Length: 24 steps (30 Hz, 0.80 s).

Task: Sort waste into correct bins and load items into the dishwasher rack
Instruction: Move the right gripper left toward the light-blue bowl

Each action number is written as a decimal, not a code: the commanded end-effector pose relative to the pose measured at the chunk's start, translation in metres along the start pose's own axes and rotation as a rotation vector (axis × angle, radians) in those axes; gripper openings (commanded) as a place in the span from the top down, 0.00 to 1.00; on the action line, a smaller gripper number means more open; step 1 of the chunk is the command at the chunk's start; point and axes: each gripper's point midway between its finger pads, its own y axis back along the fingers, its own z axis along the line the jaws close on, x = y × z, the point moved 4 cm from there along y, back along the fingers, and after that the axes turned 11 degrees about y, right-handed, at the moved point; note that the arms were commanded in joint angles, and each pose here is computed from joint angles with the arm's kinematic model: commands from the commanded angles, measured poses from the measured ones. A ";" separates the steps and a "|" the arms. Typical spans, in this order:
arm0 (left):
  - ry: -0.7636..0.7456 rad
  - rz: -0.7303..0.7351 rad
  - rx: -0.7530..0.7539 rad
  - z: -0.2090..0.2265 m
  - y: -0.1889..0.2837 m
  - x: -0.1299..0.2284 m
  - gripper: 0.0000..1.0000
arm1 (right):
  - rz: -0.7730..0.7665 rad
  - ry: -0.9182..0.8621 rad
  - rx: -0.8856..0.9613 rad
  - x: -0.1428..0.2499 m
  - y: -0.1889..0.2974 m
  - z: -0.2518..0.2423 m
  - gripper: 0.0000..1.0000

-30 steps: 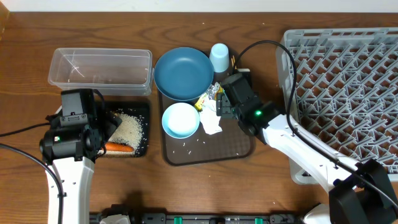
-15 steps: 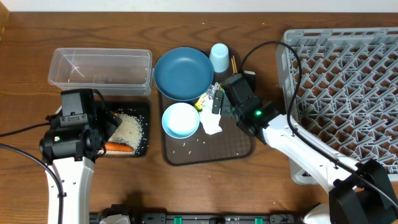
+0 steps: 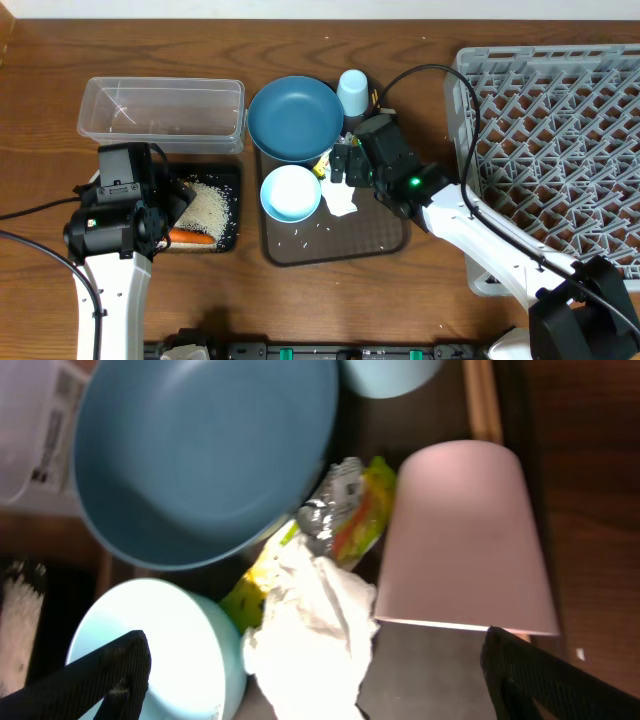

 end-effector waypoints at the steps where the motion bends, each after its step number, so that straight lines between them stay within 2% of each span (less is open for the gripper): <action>1: -0.005 -0.007 -0.010 0.001 0.000 -0.002 0.02 | 0.002 0.091 -0.062 0.000 0.002 0.017 0.01; 9: -0.005 -0.007 -0.010 0.001 0.000 -0.002 0.02 | -0.030 0.238 -0.118 0.004 0.005 0.045 0.01; 18: -0.005 -0.007 -0.010 0.001 0.000 -0.002 0.02 | -0.035 0.271 -0.138 0.009 0.000 0.057 0.05; 22: -0.005 -0.007 -0.010 0.001 0.000 -0.002 0.02 | -0.018 0.274 -0.170 0.013 -0.001 0.062 0.18; 24: -0.005 -0.007 -0.010 0.001 0.000 -0.002 0.02 | -0.004 0.283 -0.205 0.017 -0.002 0.070 0.21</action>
